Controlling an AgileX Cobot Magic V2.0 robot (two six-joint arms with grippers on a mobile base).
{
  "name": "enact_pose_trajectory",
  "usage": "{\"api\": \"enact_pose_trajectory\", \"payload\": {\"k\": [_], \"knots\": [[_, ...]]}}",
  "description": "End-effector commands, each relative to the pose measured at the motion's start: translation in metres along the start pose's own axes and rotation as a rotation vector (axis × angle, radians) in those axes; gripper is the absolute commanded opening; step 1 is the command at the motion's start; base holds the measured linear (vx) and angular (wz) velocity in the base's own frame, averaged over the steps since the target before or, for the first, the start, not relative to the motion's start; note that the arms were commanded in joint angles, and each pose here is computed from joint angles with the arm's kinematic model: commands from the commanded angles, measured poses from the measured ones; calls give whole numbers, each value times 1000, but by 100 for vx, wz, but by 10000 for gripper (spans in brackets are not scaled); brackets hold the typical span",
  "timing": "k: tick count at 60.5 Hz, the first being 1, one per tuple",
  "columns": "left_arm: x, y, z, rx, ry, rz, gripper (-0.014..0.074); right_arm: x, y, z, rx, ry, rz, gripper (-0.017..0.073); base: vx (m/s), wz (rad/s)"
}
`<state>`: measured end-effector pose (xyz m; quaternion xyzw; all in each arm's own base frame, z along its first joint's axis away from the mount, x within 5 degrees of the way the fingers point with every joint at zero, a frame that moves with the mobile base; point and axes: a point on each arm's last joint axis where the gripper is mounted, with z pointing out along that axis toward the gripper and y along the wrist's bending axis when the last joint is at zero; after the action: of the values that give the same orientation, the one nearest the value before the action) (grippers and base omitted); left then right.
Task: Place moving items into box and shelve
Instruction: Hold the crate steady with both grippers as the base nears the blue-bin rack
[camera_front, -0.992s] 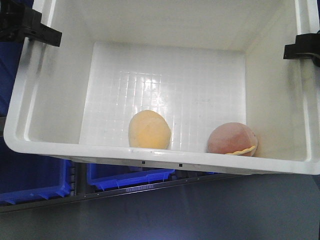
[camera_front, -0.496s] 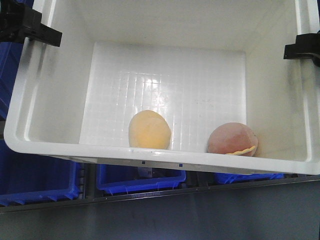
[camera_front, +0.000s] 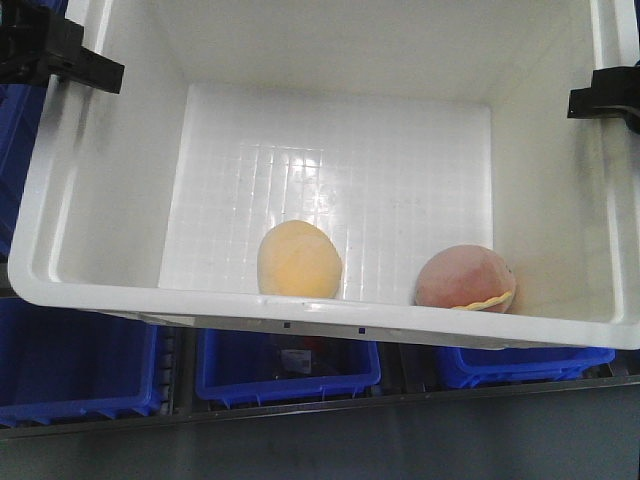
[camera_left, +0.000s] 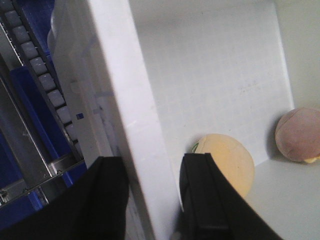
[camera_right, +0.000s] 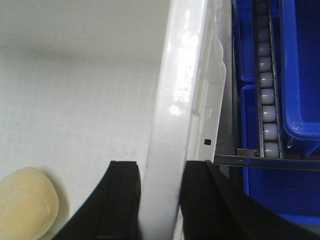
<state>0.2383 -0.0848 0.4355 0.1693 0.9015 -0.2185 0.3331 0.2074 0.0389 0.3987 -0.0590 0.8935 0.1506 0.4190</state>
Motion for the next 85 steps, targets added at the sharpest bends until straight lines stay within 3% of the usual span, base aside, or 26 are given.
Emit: {"api": "enact_pose_trajectory", "payload": {"k": [1,85], "knots": [[-15,-29,-26,171,-196,-6,-6,-21,15,-21,-98,-203,50,-6,9,1],[-15,-29,-26,171,-196,-6,-6,-21,15,-21,-98,-203,50,-6,6,3]]}}
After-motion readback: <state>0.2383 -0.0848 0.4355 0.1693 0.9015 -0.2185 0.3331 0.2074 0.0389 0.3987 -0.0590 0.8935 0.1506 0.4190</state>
